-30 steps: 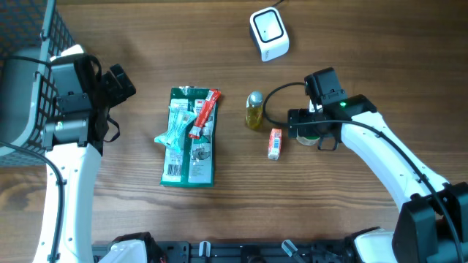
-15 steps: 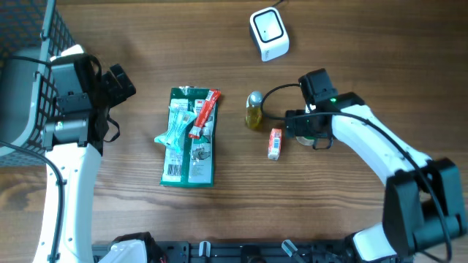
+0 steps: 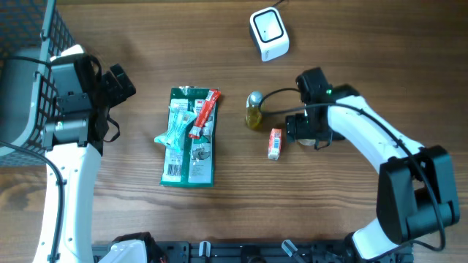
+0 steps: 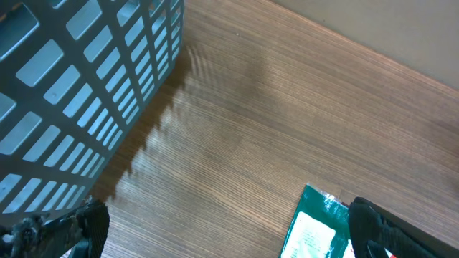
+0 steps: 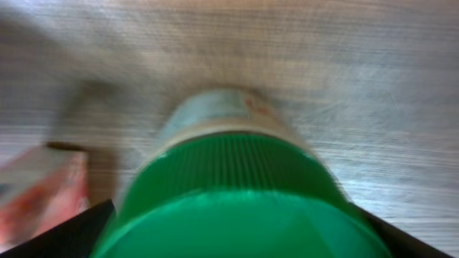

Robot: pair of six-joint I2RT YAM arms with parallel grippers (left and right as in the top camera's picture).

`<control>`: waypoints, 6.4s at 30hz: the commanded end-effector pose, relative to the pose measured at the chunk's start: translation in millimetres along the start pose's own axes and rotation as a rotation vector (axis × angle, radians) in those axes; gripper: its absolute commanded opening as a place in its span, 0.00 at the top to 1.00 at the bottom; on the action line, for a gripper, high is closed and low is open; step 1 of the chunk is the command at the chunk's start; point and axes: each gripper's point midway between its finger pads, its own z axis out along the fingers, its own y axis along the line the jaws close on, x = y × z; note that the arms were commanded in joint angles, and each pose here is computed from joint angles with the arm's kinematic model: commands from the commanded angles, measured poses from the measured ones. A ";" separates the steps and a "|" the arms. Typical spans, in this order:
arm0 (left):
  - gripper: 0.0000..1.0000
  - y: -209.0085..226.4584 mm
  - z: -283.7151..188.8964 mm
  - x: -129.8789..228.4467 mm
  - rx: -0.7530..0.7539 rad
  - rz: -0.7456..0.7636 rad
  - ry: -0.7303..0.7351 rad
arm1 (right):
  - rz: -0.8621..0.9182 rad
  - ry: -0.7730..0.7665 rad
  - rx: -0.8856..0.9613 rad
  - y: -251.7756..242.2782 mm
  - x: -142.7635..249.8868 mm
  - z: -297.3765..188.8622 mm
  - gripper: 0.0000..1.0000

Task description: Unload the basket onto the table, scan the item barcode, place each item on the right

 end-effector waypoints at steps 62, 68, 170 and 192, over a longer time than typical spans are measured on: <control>0.00 2.8 0.0 -4.3 -0.011 0.007 -0.010 | -0.015 -0.073 -0.008 -0.4 -5.2 32.0 0.23; 0.00 2.8 0.0 -4.3 -0.011 0.007 -0.010 | -0.014 -0.087 -0.012 0.5 -8.6 31.7 0.22; 0.00 2.8 0.0 -4.3 -0.011 0.007 -0.010 | 0.032 -0.501 -0.272 -50.7 -96.9 -260.4 0.95; 0.00 2.8 0.0 -4.3 -0.011 0.007 -0.010 | -0.257 -0.946 -0.367 56.0 -305.7 -173.6 0.96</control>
